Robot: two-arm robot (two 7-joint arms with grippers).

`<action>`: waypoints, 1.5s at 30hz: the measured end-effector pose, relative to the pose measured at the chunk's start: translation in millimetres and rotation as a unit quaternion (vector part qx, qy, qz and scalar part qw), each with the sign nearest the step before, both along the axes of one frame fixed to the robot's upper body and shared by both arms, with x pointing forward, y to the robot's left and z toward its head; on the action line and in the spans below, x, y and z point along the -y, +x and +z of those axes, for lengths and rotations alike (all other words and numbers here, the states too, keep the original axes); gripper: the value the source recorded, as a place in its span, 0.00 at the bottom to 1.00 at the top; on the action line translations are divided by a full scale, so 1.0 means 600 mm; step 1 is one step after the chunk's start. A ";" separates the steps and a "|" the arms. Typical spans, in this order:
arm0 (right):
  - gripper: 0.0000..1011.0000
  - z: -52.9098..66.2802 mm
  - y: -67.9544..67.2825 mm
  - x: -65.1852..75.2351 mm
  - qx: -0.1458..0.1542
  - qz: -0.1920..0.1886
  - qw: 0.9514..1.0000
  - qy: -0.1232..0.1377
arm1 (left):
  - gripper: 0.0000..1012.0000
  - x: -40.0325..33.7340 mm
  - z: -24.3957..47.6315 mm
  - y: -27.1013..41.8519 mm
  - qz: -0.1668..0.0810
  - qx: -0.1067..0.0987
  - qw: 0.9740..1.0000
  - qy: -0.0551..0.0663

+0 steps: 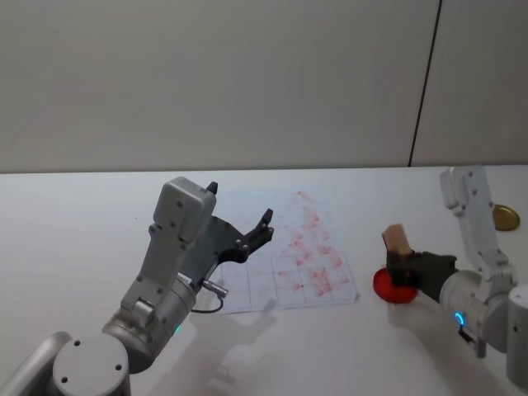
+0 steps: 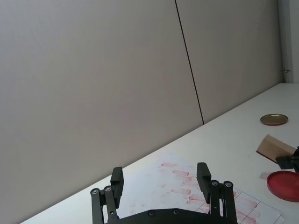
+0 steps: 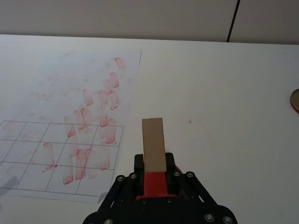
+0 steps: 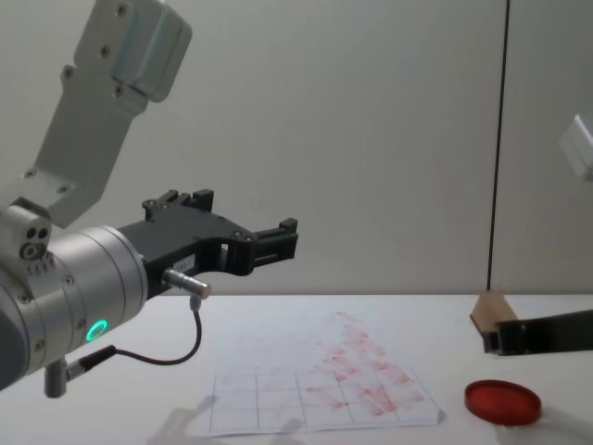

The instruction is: Use the one hand to pick up the stamp and affix it onto the A4 paper.

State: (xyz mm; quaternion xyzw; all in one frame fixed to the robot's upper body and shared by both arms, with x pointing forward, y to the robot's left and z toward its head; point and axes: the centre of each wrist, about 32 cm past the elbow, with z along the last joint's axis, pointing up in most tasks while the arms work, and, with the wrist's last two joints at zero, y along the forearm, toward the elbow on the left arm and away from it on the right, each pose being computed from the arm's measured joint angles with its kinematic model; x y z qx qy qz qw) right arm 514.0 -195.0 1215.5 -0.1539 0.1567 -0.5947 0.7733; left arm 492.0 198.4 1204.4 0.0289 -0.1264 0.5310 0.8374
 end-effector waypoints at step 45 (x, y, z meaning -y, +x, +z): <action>0.99 0.041 -0.029 0.002 0.128 0.016 0.992 -0.018 | 0.98 0.000 0.000 0.000 0.000 0.000 1.000 0.000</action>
